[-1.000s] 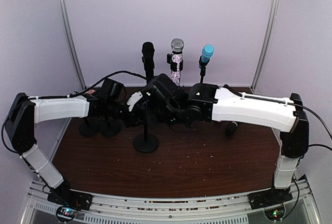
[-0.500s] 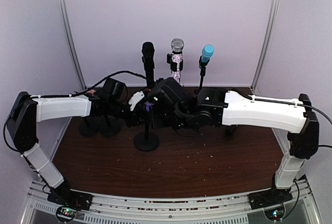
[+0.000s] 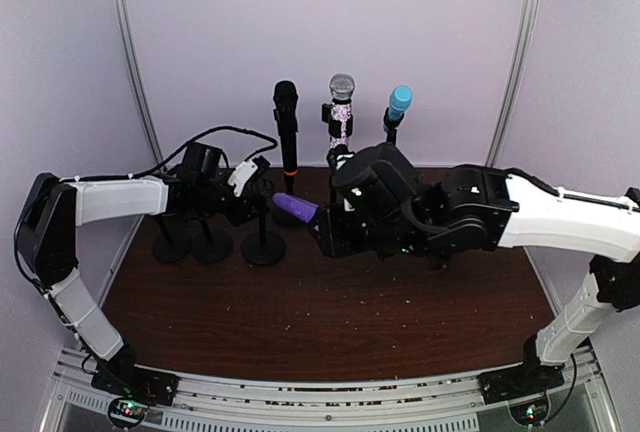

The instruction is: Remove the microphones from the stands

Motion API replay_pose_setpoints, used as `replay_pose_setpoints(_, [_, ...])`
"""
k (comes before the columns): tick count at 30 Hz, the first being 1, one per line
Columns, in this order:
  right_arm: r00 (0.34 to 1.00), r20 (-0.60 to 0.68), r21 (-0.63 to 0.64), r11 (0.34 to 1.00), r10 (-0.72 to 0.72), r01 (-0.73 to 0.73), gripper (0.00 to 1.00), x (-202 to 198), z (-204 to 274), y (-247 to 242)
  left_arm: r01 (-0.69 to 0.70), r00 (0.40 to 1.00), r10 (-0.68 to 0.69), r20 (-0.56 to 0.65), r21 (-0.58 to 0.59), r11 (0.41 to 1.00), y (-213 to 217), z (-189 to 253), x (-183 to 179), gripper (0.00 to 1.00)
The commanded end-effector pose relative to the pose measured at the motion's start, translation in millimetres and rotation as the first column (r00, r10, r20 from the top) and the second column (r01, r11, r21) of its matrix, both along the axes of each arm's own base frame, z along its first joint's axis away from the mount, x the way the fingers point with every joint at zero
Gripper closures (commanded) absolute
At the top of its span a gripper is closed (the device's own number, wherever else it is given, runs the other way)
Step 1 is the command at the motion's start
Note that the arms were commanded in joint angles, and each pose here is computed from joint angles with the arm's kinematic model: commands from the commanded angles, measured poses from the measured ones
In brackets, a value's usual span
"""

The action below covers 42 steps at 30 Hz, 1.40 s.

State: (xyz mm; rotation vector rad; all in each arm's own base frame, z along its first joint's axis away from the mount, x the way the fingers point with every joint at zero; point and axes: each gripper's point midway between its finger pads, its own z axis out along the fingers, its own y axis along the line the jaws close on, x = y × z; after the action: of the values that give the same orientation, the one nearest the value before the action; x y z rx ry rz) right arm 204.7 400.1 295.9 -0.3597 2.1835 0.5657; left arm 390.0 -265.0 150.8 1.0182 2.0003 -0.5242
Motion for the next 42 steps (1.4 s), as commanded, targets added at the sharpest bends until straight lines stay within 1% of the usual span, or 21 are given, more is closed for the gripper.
replay_pose_setpoints(1, [0.998, 0.002, -0.019, 0.998, -0.063, 0.063, 1.00, -4, 2, -41, -0.178, 0.981, 0.169, 0.093, 0.103, 0.979, 45, -7, 43, 1.00])
replay_pose_setpoints(4, [0.994, 0.004, -0.029, 0.993, -0.113, 0.113, 1.00, -6, -3, -68, -0.199, 0.976, 0.187, 0.108, 0.109, 0.974, 53, -7, 51, 1.00])
replay_pose_setpoints(8, [0.974, 0.035, -0.109, 0.968, -0.223, 0.226, 1.00, -1, -22, -118, -0.240, 0.962, 0.220, 0.163, 0.118, 0.964, 65, 1, 64, 1.00])
replay_pose_setpoints(11, [0.939, 0.035, -0.174, 0.923, -0.341, 0.342, 1.00, 9, -40, -164, -0.267, 0.952, 0.244, 0.185, 0.112, 0.957, 72, 8, 72, 1.00])
replay_pose_setpoints(15, [0.877, 0.046, -0.205, 0.855, -0.478, 0.476, 1.00, 22, -55, -220, -0.310, 0.933, 0.275, 0.231, 0.129, 0.942, 80, 16, 82, 1.00])
replay_pose_setpoints(20, [0.789, 0.050, -0.243, 0.759, -0.612, 0.604, 1.00, 37, -75, -282, -0.347, 0.921, 0.318, 0.226, 0.102, 0.932, 97, 24, 93, 1.00])
replay_pose_setpoints(25, [0.725, 0.053, -0.276, 0.688, -0.687, 0.671, 1.00, 57, -88, -316, -0.384, 0.907, 0.352, 0.231, 0.112, 0.916, 115, 23, 107, 1.00])
replay_pose_setpoints(30, [0.657, 0.071, -0.372, 0.592, -0.750, 0.715, 1.00, 67, -104, -344, -0.408, 0.890, 0.358, 0.284, 0.139, 0.902, 127, 25, 118, 1.00])
replay_pose_setpoints(33, [0.633, 0.052, -0.397, 0.566, -0.772, 0.723, 1.00, 71, -121, -355, -0.413, 0.885, 0.358, 0.297, 0.147, 0.899, 129, 26, 124, 1.00])
replay_pose_setpoints(34, [0.628, 0.038, -0.399, 0.564, -0.778, 0.723, 1.00, 74, -126, -357, -0.414, 0.885, 0.359, 0.294, 0.148, 0.898, 129, 25, 125, 0.96])
replay_pose_setpoints(36, [0.624, 0.014, -0.404, 0.566, -0.782, 0.719, 1.00, 80, -137, -359, -0.412, 0.888, 0.360, 0.285, 0.148, 0.899, 128, 24, 127, 0.82])
replay_pose_setpoints(37, [0.621, 0.004, -0.407, 0.566, -0.784, 0.717, 1.00, 83, -143, -360, -0.411, 0.890, 0.360, 0.279, 0.149, 0.899, 128, 24, 126, 0.73])
replay_pose_setpoints(38, [0.620, -0.008, -0.413, 0.567, -0.784, 0.712, 1.00, 86, -149, -360, -0.411, 0.891, 0.362, 0.275, 0.147, 0.900, 128, 24, 126, 0.59])
replay_pose_setpoints(39, [0.622, -0.020, -0.419, 0.571, -0.783, 0.706, 1.00, 89, -154, -358, -0.412, 0.890, 0.364, 0.274, 0.145, 0.900, 128, 26, 125, 0.50])
replay_pose_setpoints(41, [0.623, -0.038, -0.438, 0.573, -0.781, 0.692, 1.00, 96, -164, -358, -0.410, 0.891, 0.364, 0.271, 0.140, 0.901, 128, 29, 121, 0.37])
replay_pose_setpoints(42, [0.623, -0.049, -0.449, 0.575, -0.781, 0.684, 1.00, 99, -170, -358, -0.406, 0.894, 0.361, 0.267, 0.136, 0.904, 128, 32, 119, 0.34])
